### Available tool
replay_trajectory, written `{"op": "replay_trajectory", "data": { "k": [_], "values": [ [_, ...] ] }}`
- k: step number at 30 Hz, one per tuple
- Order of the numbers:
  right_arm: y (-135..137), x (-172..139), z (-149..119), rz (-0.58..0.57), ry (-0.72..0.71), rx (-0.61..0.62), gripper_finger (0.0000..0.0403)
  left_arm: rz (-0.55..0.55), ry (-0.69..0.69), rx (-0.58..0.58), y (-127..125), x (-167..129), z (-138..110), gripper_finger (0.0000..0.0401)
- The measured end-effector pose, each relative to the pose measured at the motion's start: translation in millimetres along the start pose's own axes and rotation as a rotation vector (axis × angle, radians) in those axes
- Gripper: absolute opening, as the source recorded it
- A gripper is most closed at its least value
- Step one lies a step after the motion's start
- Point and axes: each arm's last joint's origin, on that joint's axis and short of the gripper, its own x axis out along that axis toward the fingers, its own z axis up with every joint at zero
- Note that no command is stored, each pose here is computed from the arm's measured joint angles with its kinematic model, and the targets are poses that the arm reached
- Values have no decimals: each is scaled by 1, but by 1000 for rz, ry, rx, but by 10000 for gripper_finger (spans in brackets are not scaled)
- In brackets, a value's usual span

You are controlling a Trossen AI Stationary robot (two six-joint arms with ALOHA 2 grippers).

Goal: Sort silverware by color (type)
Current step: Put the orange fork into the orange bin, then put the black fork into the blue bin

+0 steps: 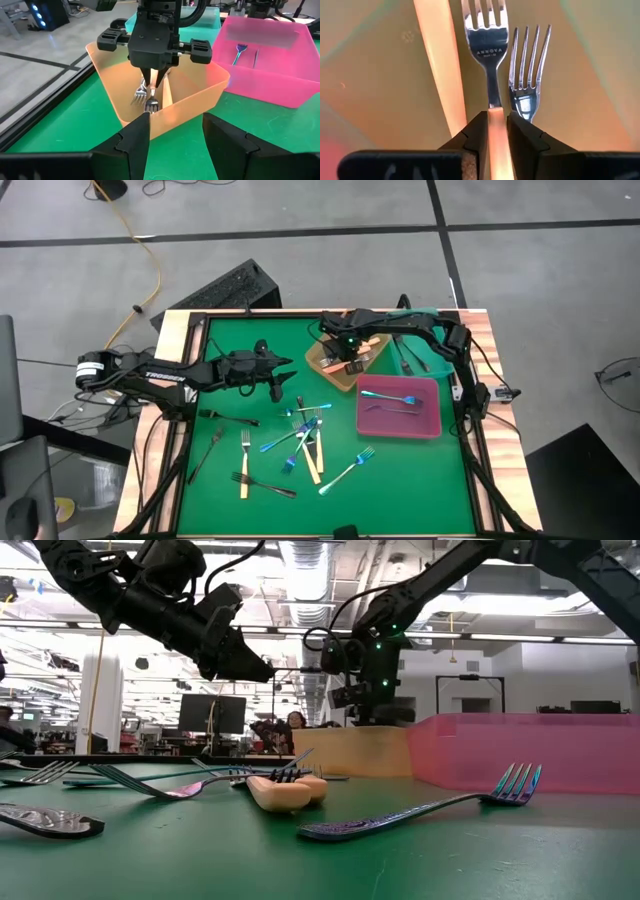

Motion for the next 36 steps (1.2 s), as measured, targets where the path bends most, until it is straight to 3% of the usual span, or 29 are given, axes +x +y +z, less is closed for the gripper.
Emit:
{"op": "replay_trajectory", "data": {
  "k": [11,23,30,36],
  "values": [
    [2,-11,3,7,5,35,139,-24,6,-2,-1,0,-1,167],
    [-1,-62,22,16,9,52,158,-21,136,-87,-1,-1,-13,167],
    [17,-96,33,56,43,20,153,-132,145,-52,-12,-4,-13,167],
    [28,-136,21,75,18,75,152,-183,104,-36,-23,-13,-6,167]
  ]
}}
